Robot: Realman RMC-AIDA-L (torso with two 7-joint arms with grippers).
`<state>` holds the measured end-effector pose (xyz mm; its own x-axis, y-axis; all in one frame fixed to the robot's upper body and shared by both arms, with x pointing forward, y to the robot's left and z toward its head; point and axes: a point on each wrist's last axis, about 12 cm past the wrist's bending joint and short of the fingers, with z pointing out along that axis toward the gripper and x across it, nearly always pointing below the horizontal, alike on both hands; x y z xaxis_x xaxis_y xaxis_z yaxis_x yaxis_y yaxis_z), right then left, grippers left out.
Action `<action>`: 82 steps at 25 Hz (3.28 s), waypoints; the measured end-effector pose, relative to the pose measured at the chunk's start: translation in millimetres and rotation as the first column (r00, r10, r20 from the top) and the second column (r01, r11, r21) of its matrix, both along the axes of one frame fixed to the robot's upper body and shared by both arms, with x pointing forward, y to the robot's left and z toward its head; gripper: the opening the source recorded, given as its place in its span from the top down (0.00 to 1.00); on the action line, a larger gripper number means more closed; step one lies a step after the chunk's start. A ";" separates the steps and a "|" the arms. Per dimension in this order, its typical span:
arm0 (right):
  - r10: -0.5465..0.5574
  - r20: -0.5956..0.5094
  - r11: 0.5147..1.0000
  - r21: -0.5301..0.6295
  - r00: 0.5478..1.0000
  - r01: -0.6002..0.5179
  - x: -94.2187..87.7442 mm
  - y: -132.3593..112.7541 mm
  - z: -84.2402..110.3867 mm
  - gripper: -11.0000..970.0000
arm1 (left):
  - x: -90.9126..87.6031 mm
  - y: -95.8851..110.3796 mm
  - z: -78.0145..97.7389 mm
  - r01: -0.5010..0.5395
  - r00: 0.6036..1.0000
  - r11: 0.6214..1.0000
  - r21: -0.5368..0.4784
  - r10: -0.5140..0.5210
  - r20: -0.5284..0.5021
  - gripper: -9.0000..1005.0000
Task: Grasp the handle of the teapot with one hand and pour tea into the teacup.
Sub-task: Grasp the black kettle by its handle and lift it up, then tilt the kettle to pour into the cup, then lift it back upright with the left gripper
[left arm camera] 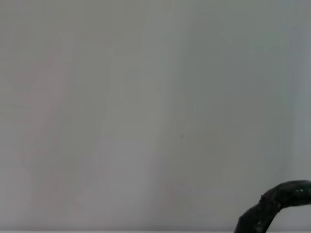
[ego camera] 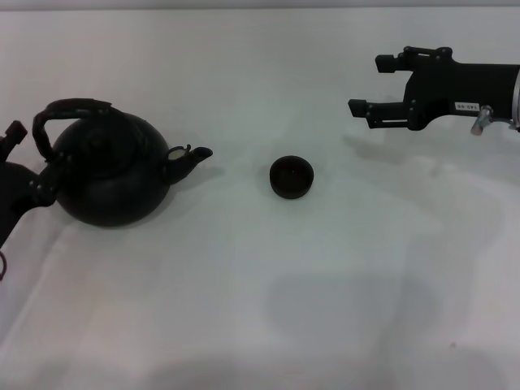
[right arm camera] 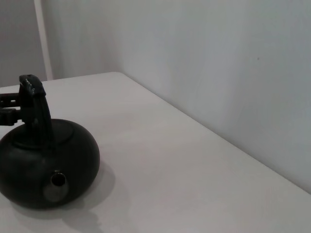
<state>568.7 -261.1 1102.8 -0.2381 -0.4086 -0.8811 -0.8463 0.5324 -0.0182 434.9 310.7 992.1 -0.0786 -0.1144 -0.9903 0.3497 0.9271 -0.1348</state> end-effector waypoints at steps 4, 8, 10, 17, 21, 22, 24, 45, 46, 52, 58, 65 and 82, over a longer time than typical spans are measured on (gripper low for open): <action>-0.005 -0.012 1.000 0.006 1.000 0.005 -1.4 -0.8 -4.0 0.12 | 2.8 -5.8 0.4 -0.007 1.000 1.000 -0.004 0.007 0.012 0.14; -0.012 -0.013 1.000 0.004 1.000 0.012 -0.5 -1.3 -4.9 0.12 | 2.1 -10.9 0.3 -0.029 0.999 1.000 -0.011 0.029 0.028 0.18; -0.015 -0.015 1.000 0.004 1.000 0.015 -0.2 -1.5 -5.4 0.12 | 0.8 -12.3 -0.2 -0.033 0.999 0.999 -0.017 0.033 0.028 0.20; -0.020 -0.022 1.000 -0.003 1.000 0.020 0.0 -2.2 -9.0 0.12 | -3.2 -14.2 -3.6 -0.084 0.996 0.995 -0.047 0.084 0.008 0.39; -0.018 -0.020 1.000 -0.005 1.000 0.018 0.0 -2.0 -9.2 0.12 | -3.1 -15.2 -5.4 -0.087 0.996 0.995 -0.050 0.086 -0.008 0.40; -0.017 -0.020 1.000 -0.006 1.000 0.017 -0.3 -2.0 -9.4 0.12 | -2.7 -15.9 -5.5 -0.086 0.996 0.995 -0.051 0.085 -0.010 0.40; -0.016 -0.021 1.000 -0.007 1.000 0.016 -0.9 -2.1 -10.1 0.12 | -1.6 -17.7 -5.6 -0.083 0.997 0.995 -0.056 0.082 -0.013 0.43; -0.026 -0.031 1.000 -0.016 0.999 0.025 -2.1 -4.0 -16.4 0.13 | -4.7 -24.8 -7.4 -0.093 0.995 0.991 -0.091 0.091 -0.028 0.78; -0.026 -0.031 1.000 -0.016 0.999 0.026 -2.1 -4.0 -16.5 0.13 | -4.7 -24.8 -7.4 -0.094 0.995 0.991 -0.091 0.091 -0.028 0.79; -0.029 -0.036 0.999 -0.017 0.999 0.028 -3.2 -4.7 -18.0 0.13 | -3.0 -25.2 -6.6 -0.090 0.996 0.993 -0.081 0.089 -0.020 0.84; -0.032 -0.041 0.999 -0.015 0.999 0.031 -5.3 -6.2 -21.2 0.13 | 6.0 -22.6 -3.4 -0.101 0.995 0.992 -0.082 0.100 -0.010 0.84; -0.033 -0.038 0.999 -0.015 0.999 0.032 -6.1 -7.0 -23.7 0.13 | 33.1 -22.0 3.8 -0.067 0.998 0.992 -0.104 0.064 -0.027 0.84; -0.050 -0.017 0.998 0.025 0.999 0.050 -8.8 -8.9 -30.9 0.13 | 118.6 26.7 57.4 0.069 0.984 0.995 -0.069 -0.080 -0.161 0.84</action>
<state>560.0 -270.0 1071.9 -0.2720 -0.3732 -0.8870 -0.8188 0.5739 0.0096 553.5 337.5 1049.5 -0.2492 -0.1633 -0.9546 0.3861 0.8872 -0.2526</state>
